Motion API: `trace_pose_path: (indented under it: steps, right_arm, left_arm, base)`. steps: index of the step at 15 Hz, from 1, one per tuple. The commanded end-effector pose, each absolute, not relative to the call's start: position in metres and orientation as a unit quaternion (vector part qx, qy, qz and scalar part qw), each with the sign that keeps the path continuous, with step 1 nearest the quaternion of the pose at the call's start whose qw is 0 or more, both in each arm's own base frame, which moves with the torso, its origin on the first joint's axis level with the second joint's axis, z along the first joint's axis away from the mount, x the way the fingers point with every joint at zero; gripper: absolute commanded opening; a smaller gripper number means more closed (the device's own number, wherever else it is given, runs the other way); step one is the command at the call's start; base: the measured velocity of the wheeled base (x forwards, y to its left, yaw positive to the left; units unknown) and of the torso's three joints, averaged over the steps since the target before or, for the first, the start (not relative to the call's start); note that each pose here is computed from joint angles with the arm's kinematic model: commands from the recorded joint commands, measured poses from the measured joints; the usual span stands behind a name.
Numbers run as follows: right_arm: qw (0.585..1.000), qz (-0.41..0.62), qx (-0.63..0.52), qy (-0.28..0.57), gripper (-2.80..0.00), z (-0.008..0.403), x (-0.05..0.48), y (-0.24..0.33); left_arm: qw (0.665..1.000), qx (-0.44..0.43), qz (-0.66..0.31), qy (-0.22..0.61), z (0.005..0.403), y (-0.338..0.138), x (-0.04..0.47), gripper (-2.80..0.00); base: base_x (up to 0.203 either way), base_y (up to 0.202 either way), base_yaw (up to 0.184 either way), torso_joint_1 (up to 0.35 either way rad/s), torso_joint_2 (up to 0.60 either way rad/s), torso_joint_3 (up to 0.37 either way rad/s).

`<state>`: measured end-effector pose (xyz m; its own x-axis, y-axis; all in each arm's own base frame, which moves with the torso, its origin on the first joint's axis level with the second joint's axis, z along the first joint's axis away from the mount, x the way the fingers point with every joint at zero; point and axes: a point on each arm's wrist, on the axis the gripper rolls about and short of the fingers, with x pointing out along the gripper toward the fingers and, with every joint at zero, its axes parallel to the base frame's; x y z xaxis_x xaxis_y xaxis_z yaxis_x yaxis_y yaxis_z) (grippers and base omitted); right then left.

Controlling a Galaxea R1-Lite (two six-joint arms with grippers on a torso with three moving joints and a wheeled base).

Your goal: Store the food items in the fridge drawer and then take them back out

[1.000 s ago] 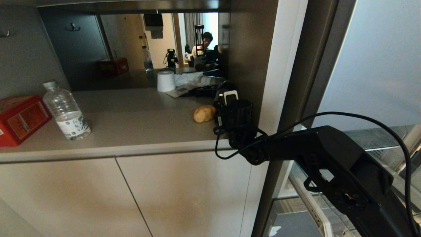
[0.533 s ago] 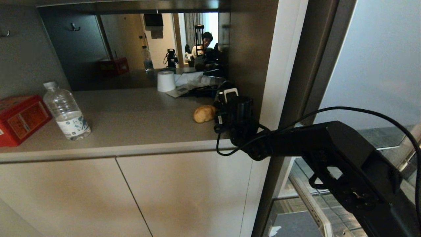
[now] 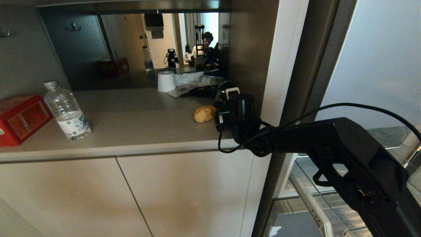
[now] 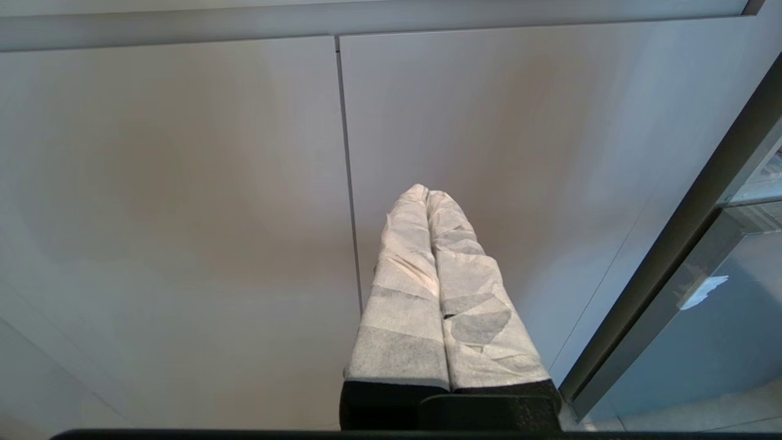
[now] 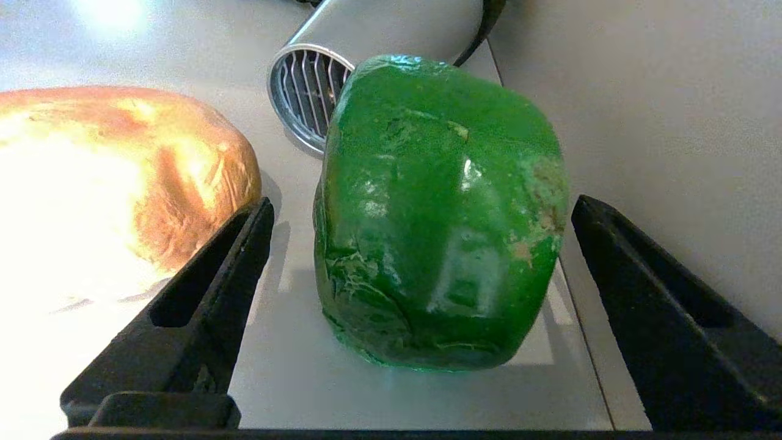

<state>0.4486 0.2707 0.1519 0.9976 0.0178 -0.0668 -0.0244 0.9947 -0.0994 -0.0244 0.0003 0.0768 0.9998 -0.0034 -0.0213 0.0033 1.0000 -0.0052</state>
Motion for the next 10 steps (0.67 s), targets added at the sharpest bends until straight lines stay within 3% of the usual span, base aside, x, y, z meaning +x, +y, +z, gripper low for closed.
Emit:
trace_pose_path:
  steps: [1, 9, 10]
  right_arm:
    - [0.998, 0.003, -0.051, 0.034, 0.00, 0.1500, 0.4522, 0.2660]
    - [0.998, 0.000, -0.052, 0.037, 0.00, 0.1468, 0.4547, 0.2635]
    - [0.998, 0.000, -0.052, 0.037, -2.80, 0.1468, 0.4547, 0.2635]
  left_arm:
    - [1.000, -0.003, -0.001, 0.012, 0.0768, 0.0003, -0.0242, -2.80]
    - [1.000, -0.003, -0.001, 0.012, 0.0768, 0.0003, -0.0242, -2.80]
    - [1.000, -0.003, -0.002, 0.012, 0.0768, 0.0003, -0.0242, -2.80]
  base:
    - [0.000, 0.000, 0.000, 0.000, 0.00, 0.000]
    - [0.000, 0.000, 0.000, 0.000, 0.00, 0.000]
    - [0.000, 0.000, 0.000, 0.000, 0.00, 0.000]
